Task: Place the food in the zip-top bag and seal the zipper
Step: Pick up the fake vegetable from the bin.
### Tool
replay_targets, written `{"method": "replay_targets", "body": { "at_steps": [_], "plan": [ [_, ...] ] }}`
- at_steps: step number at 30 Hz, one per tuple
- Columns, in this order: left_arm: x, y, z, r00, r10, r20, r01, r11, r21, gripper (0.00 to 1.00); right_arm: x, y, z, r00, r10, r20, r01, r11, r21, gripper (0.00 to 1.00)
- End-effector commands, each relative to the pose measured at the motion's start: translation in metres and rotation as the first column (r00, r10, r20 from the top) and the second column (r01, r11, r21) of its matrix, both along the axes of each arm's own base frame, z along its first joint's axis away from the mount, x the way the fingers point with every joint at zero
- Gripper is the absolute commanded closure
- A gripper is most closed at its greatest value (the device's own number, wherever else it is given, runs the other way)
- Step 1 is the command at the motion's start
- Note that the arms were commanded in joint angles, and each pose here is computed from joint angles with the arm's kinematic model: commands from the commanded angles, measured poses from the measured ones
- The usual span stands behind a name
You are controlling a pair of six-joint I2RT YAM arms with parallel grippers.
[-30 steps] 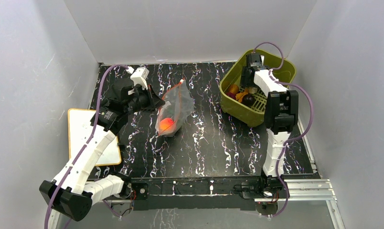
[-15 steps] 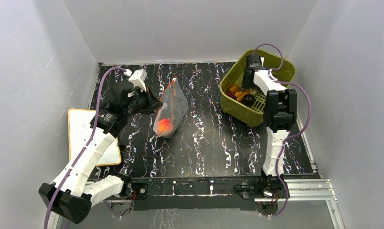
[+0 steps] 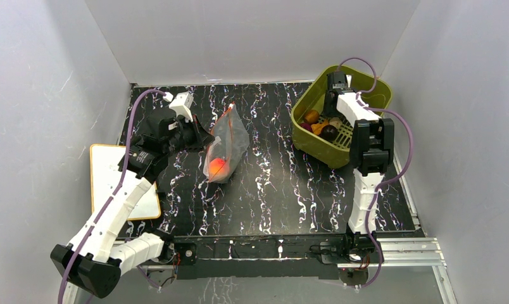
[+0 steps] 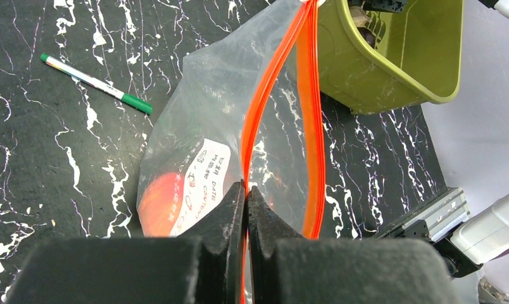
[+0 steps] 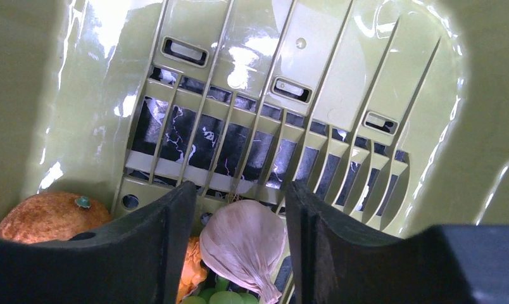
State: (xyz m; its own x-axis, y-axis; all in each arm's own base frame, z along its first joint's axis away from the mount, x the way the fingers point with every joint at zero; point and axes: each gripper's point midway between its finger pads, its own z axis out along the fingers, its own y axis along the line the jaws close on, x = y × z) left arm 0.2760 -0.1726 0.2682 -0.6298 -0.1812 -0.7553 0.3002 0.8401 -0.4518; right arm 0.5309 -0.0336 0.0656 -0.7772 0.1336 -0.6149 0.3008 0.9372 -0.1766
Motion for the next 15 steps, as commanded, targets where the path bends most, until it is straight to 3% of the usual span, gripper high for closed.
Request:
{"method": "replay_targets", "body": {
  "at_steps": [1,5,10,15],
  "plan": [
    [-0.005,0.002,0.015,0.999,0.006,0.038,-0.005,1.0,-0.018,1.0,0.008,-0.005,0.052,0.992,-0.02,0.122,0.02,1.0,-0.001,0.44],
    [-0.006,0.002,0.016,0.999,0.006,0.039,-0.005,1.0,-0.023,1.0,-0.002,-0.004,0.041,0.995,-0.046,0.088,0.044,0.999,0.032,0.34],
    [-0.008,0.004,0.017,0.999,0.008,0.041,-0.008,1.0,-0.018,1.0,-0.012,0.001,0.024,0.997,-0.05,0.06,0.045,0.995,0.09,0.4],
    [-0.009,0.005,0.016,0.999,0.011,0.038,-0.011,1.0,-0.017,1.0,-0.014,0.001,0.019,0.996,-0.072,0.052,0.066,0.992,0.109,0.36]
  ]
}}
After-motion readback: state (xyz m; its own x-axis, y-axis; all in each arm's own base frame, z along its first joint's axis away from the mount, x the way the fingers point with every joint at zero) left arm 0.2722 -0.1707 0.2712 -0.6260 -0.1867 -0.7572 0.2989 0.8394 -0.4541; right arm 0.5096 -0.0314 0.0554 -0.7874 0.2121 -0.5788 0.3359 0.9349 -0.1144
